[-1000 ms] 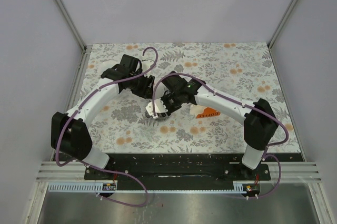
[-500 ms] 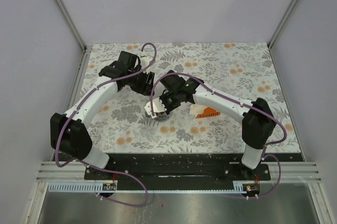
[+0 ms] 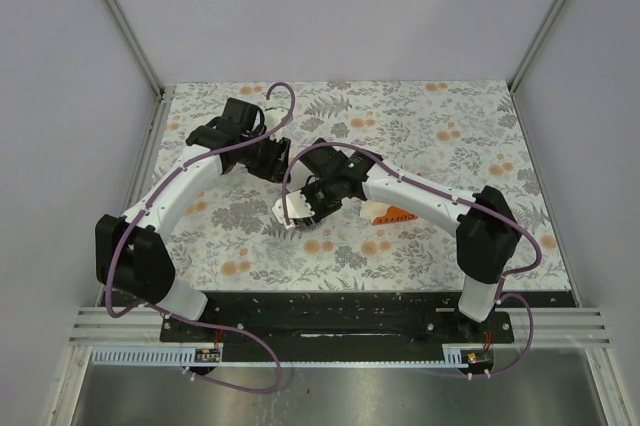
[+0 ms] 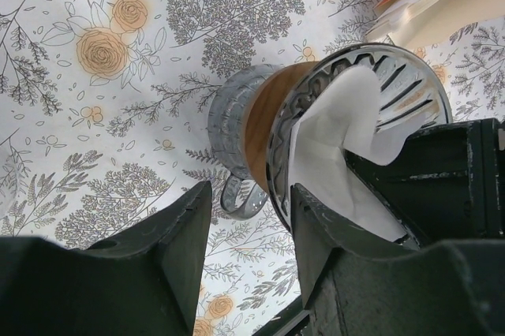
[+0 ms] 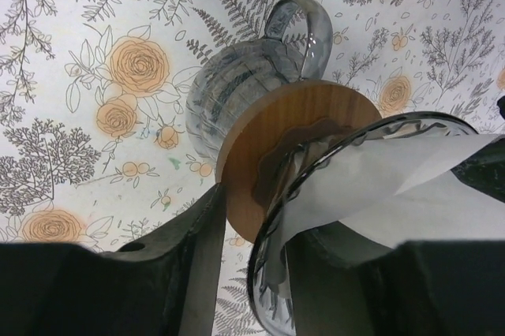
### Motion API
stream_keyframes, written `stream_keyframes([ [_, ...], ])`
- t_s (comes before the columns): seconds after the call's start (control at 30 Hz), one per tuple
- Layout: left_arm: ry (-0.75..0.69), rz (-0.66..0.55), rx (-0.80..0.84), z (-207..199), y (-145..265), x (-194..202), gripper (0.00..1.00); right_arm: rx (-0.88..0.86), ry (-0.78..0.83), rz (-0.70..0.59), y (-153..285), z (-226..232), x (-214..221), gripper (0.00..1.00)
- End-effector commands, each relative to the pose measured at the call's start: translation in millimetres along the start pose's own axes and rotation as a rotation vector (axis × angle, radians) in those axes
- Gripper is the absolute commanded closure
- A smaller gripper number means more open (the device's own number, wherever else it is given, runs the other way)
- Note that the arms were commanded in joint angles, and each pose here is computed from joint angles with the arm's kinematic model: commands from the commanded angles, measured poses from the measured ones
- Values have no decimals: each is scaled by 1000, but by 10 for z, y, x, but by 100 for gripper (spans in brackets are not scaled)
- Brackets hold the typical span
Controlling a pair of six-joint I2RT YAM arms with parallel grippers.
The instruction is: Place the coffee filter in the dripper
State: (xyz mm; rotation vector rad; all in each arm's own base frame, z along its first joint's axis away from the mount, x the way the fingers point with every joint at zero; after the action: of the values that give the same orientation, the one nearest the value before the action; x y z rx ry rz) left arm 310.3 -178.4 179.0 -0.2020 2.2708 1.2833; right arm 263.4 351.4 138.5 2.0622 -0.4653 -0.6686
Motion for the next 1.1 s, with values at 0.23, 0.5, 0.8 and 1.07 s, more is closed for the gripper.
stream_keyframes([
  [0.23,-24,-43,32,-66,53,-90,52,-23,10,-18,-69,7,-101,94],
  [0.5,-35,-56,27,-76,84,-120,52,54,-12,-2,31,-102,-125,38],
  [0.8,-41,-71,17,-76,124,-142,52,169,-12,-36,304,-215,-245,21],
  [1.07,-47,-77,17,-81,137,-160,51,235,-9,-66,510,-247,-336,1],
])
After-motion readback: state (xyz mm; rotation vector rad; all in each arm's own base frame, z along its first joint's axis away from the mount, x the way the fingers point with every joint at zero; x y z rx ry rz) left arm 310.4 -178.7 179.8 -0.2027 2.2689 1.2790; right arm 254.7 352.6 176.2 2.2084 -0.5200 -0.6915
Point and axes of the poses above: each gripper's point midway between its finger pads, its own y axis back along the fingers, its own z axis along the line the jaws close on, x = y × z, the point moved 1 cm from there along y, back along the fingers, and after that the axes turned 13 degrees about y, right-handed, at the moved point
